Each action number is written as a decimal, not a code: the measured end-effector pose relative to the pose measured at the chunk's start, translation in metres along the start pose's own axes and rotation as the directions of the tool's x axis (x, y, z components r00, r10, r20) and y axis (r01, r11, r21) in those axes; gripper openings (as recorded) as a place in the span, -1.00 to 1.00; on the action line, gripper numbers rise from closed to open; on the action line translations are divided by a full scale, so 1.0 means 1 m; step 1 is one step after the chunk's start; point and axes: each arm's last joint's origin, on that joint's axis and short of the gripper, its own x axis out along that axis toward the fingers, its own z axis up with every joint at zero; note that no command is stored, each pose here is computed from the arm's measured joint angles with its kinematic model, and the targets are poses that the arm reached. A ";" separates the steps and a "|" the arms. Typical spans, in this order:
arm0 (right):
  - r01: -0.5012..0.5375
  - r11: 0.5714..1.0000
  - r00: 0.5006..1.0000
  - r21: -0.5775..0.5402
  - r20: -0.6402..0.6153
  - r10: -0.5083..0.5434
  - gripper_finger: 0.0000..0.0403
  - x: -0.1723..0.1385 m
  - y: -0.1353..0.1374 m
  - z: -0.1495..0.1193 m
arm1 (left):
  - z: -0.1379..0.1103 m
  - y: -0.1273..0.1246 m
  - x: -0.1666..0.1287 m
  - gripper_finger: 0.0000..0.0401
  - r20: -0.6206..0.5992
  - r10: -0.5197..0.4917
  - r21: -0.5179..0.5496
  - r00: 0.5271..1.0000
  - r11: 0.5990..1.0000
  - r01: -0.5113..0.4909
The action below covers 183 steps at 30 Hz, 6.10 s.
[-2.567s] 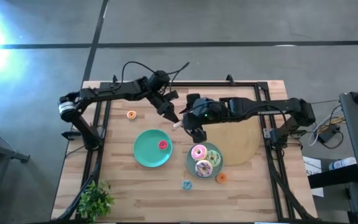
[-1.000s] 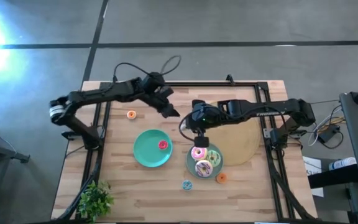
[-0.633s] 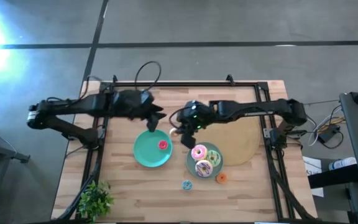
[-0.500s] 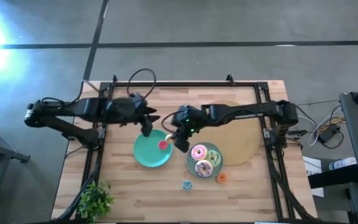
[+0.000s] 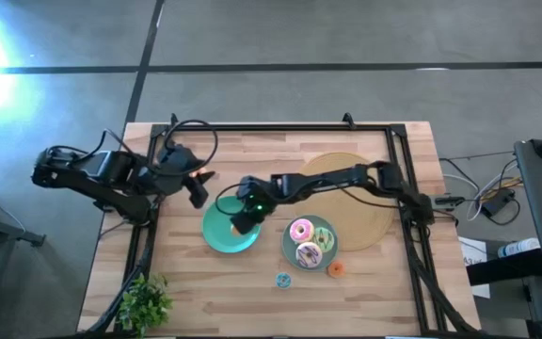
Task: Pick & Place donuts
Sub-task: Put the small yellow donut on the green plate, then put the small white donut on the green plate
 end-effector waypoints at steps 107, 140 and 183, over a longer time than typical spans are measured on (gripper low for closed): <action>0.631 0.723 0.775 -0.281 0.264 -0.574 0.07 -0.127 0.036 0.044 | -0.130 0.169 0.181 -0.28 -0.743 0.033 -0.258 0.669 0.908 -0.331; 0.629 0.718 0.777 -0.299 0.284 -0.562 0.07 -0.128 0.034 0.050 | -0.146 0.170 0.183 -0.74 -0.730 0.025 -0.276 0.683 0.903 -0.329; 0.455 0.040 0.869 -0.890 0.434 -0.239 0.31 -0.128 0.091 0.036 | -0.056 0.115 0.158 -1.00 -0.019 -0.858 -0.604 0.514 0.419 0.678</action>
